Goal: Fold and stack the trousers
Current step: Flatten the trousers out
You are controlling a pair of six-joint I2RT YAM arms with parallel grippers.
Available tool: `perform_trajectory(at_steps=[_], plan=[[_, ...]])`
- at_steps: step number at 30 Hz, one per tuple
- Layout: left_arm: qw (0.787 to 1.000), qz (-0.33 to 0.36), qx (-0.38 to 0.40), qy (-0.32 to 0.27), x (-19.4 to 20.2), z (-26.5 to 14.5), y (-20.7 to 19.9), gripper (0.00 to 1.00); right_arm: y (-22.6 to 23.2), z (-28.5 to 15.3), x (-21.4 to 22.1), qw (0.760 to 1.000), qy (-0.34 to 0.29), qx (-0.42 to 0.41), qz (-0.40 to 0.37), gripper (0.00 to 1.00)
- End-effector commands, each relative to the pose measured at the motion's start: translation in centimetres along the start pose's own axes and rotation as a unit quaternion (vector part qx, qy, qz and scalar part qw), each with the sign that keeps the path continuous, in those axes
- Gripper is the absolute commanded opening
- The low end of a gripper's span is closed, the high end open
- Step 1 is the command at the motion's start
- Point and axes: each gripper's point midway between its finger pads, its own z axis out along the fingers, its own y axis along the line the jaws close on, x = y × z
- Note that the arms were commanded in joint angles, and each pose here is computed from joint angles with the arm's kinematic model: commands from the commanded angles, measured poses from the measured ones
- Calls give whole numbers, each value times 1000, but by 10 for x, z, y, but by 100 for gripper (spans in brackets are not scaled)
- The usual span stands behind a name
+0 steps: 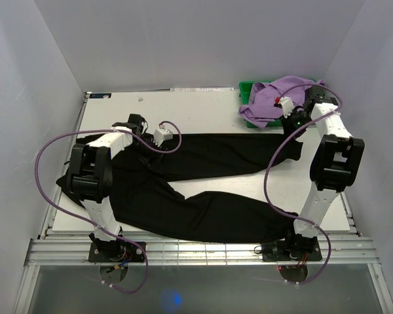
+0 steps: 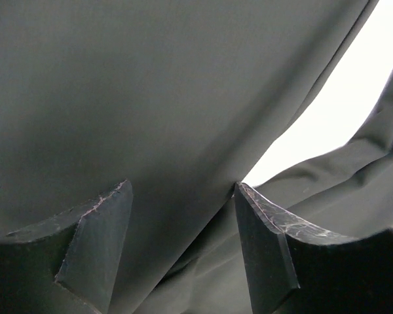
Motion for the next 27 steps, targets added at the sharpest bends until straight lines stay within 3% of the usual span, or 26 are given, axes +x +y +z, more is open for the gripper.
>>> perform_trajectory(at_steps=[1, 4, 5, 6, 8, 9, 10, 14, 17, 22, 27], plan=[[999, 35, 5, 8, 7, 2, 0, 73, 28, 21, 27, 986, 39, -128, 104, 8], [999, 37, -1, 18, 10, 4, 5, 73, 25, 39, 38, 978, 59, -142, 138, 10], [999, 40, -2, 16, 6, 2, 6, 73, 22, 40, 39, 978, 63, -134, 145, 17], [999, 39, -3, 13, 4, 1, 7, 74, 13, 43, 37, 981, 59, -114, 146, 37], [999, 38, -6, 6, -2, -2, 7, 76, 0, 33, 32, 985, 57, -75, 143, 56], [999, 39, -8, -5, -10, -6, 7, 78, -7, 27, 29, 987, 54, -55, 141, 71], [999, 29, -9, -11, -14, -8, 6, 79, -15, 12, 22, 990, 47, -29, 132, 74], [998, 25, -20, -53, -40, -30, -2, 81, -10, -43, 6, 995, 30, 1, 94, 75], [997, 19, -33, -74, -48, -46, -10, 83, 42, -69, 27, 995, 61, -67, 51, 70], [997, -14, -39, -59, -36, -49, -8, 84, 129, -66, 117, 972, 173, -159, -5, 68], [997, -48, -31, -47, -22, -48, -2, 84, 177, -51, 132, 956, 193, -220, -14, 70]])
